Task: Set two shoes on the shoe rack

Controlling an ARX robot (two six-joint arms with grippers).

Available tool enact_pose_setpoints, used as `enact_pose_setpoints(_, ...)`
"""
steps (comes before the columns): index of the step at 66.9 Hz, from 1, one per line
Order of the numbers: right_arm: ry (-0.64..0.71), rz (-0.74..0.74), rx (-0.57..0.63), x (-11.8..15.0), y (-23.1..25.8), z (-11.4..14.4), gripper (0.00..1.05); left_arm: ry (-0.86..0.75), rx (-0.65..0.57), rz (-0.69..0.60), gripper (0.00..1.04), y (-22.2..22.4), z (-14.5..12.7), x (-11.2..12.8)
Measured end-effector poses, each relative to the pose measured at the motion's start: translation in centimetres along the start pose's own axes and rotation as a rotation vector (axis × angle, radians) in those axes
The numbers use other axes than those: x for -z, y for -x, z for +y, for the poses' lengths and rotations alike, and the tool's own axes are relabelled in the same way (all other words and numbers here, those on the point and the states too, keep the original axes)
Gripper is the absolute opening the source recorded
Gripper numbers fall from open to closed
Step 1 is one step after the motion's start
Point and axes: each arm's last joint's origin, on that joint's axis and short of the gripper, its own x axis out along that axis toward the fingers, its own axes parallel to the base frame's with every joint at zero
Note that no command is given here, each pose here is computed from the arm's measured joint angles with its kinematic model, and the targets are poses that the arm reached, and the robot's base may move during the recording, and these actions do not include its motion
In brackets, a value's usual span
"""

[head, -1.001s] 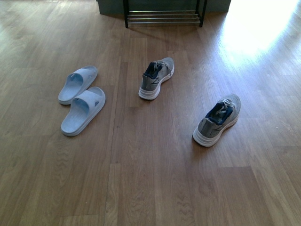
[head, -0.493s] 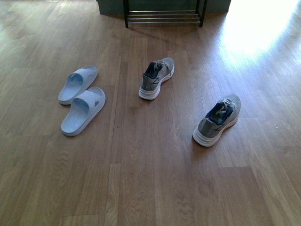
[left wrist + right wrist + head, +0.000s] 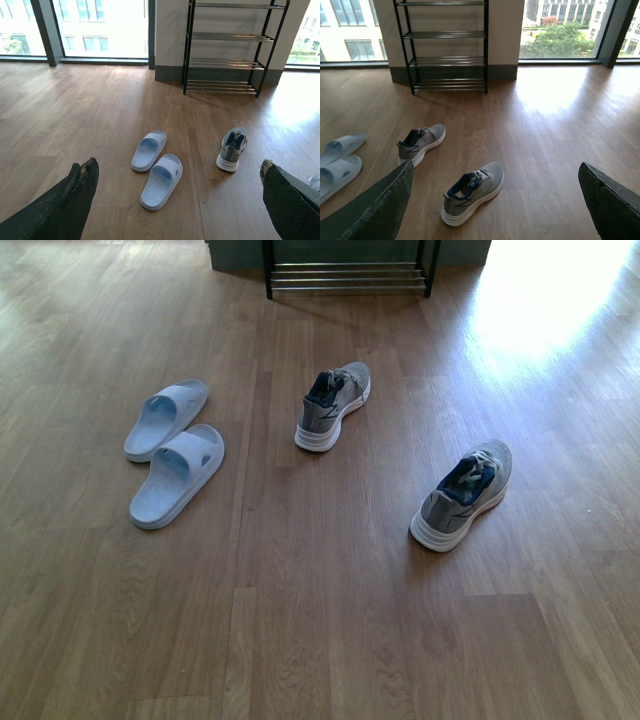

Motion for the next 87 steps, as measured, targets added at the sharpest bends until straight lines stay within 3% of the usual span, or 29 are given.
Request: enact_pose_setpoints(87,0.0,0.0,0.0,0.0,0.0,0.0,0.96,0.0,0.0,0.0,0.95,0.0,0.0,0.0)
